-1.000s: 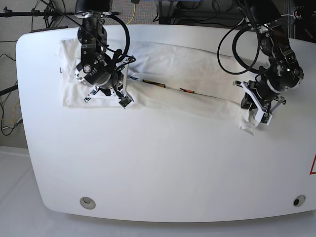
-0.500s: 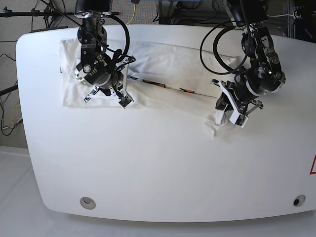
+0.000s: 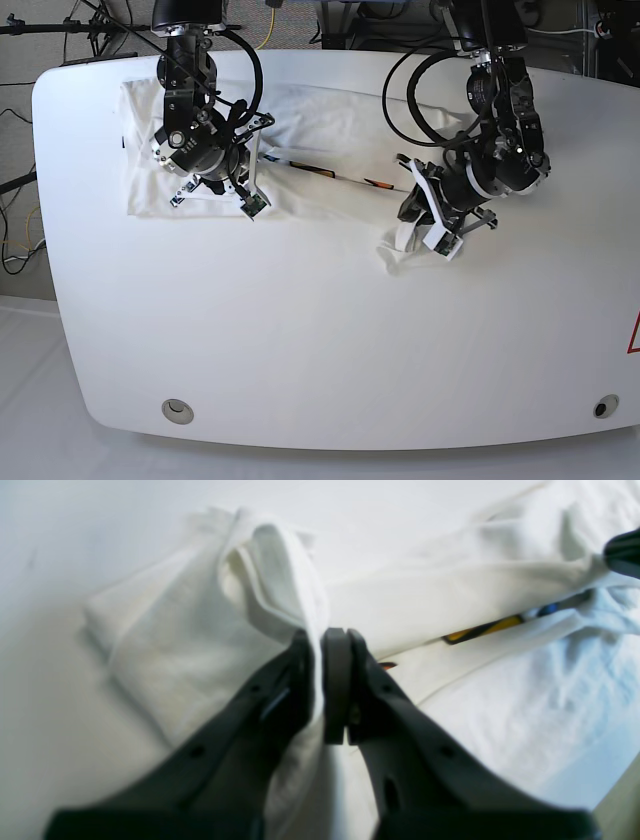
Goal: Fold the T-shirt properly
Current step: 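Fold the hem end with the left gripper toward the right gripper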
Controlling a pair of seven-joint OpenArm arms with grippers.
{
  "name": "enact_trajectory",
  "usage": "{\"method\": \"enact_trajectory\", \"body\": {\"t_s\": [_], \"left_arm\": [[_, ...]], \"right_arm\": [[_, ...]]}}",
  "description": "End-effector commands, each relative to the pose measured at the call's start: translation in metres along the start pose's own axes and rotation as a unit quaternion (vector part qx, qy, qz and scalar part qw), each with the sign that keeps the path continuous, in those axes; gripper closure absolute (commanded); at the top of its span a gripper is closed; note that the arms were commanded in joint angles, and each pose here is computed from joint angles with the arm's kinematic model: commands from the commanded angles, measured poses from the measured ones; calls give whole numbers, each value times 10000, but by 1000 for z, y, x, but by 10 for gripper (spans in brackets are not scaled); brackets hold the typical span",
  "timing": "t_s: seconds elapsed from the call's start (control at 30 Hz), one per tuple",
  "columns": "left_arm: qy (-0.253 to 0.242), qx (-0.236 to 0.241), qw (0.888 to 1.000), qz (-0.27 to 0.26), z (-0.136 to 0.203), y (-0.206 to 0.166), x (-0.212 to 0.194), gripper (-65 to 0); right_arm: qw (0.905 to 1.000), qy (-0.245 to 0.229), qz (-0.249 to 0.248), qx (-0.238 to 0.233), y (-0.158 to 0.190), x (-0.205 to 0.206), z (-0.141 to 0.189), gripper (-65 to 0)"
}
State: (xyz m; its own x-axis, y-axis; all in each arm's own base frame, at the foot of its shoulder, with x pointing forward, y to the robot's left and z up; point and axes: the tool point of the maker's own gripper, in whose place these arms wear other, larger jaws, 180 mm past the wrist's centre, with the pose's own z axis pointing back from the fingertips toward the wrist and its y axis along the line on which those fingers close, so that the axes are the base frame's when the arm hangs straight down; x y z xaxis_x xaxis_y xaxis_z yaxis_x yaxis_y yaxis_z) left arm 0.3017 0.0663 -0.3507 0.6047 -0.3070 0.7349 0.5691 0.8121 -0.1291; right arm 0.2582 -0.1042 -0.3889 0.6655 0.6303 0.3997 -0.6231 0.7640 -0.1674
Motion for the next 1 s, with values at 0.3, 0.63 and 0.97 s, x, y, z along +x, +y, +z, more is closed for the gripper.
{"method": "enact_trajectory", "body": {"t_s": [0.3, 0.63, 0.97], "left_arm": [[-398, -681, 9960, -428, -15, -57, 35, -12], [-501, -1430, 9848, -850, -25, -119, 36, -12], [-465, -1936, 9744, -1044, -26, -157, 18, -12]], "right_arm": [[9998, -153, 18, -102, -7, 9, 5, 0], [9998, -147, 14, -124, -9, 9, 5, 0], [9998, -131, 19, -142, -11, 7, 5, 0]]}}
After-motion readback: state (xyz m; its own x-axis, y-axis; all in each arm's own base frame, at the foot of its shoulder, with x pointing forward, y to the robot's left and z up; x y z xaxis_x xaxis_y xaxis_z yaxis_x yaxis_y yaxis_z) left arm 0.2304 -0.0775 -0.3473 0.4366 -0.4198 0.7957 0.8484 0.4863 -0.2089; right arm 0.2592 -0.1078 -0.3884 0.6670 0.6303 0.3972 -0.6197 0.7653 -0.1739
